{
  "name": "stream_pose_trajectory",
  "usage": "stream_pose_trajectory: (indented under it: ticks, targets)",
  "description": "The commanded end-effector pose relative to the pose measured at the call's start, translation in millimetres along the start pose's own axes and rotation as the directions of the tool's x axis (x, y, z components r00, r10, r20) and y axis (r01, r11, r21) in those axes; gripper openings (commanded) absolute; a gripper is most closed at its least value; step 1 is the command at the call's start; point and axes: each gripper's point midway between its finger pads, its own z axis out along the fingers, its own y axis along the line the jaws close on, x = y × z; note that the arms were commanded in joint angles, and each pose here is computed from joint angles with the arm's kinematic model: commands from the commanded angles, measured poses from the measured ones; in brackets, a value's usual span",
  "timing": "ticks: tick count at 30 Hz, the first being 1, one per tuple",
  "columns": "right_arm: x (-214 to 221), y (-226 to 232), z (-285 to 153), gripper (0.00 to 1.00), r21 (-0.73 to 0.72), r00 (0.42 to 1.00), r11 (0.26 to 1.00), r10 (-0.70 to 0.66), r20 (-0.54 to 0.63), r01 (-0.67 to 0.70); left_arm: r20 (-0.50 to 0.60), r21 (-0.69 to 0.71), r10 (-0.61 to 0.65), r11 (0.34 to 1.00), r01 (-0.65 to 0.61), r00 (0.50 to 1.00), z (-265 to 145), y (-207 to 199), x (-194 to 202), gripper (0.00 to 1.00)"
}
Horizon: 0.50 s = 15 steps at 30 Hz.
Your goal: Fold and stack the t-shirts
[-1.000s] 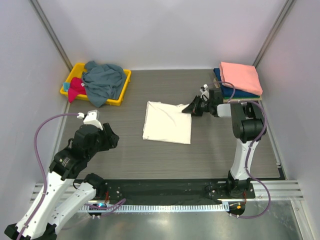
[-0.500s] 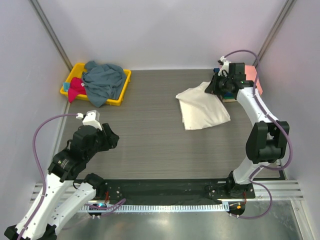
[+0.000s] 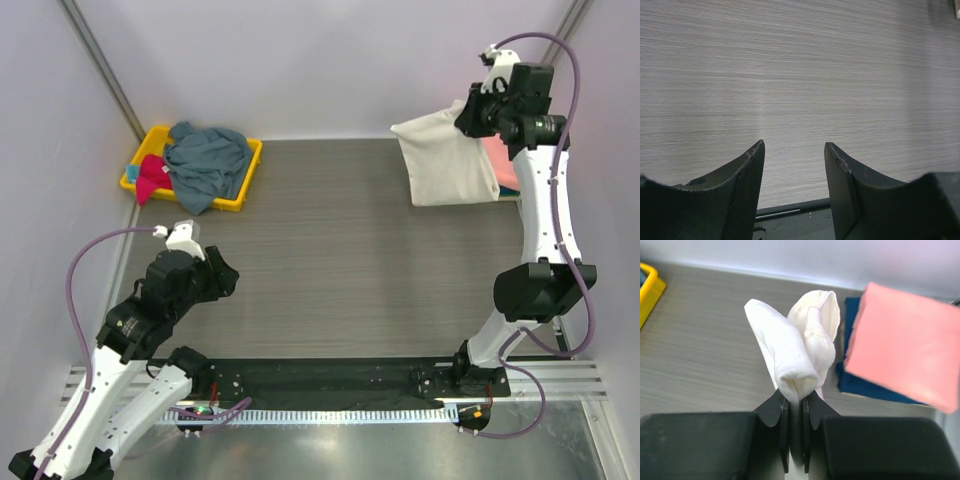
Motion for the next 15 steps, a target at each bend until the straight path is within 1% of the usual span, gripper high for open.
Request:
stream_pose_trajectory:
  ticks: [1, 8, 15]
  targets:
    - [-27, -16, -14, 0.01, 0.053, 0.997, 0.997, -0.054, 0.046, 0.051, 0.02, 0.023, 0.007, 1.0, -0.008, 1.0, 3, -6, -6, 0.52]
    - [-68, -28, -30, 0.01, 0.098, 0.984, 0.992, -0.095, 0.153, 0.08, 0.012, 0.015, 0.009, 1.0, -0.009, 1.0, 5, -6, -6, 0.52]
    - [-92, -41, -37, 0.01, 0.13, 0.97, 0.988, -0.107, 0.221, 0.079, 0.015, 0.008, 0.006, 1.0, -0.007, 1.0, 6, -4, -6, 0.52]
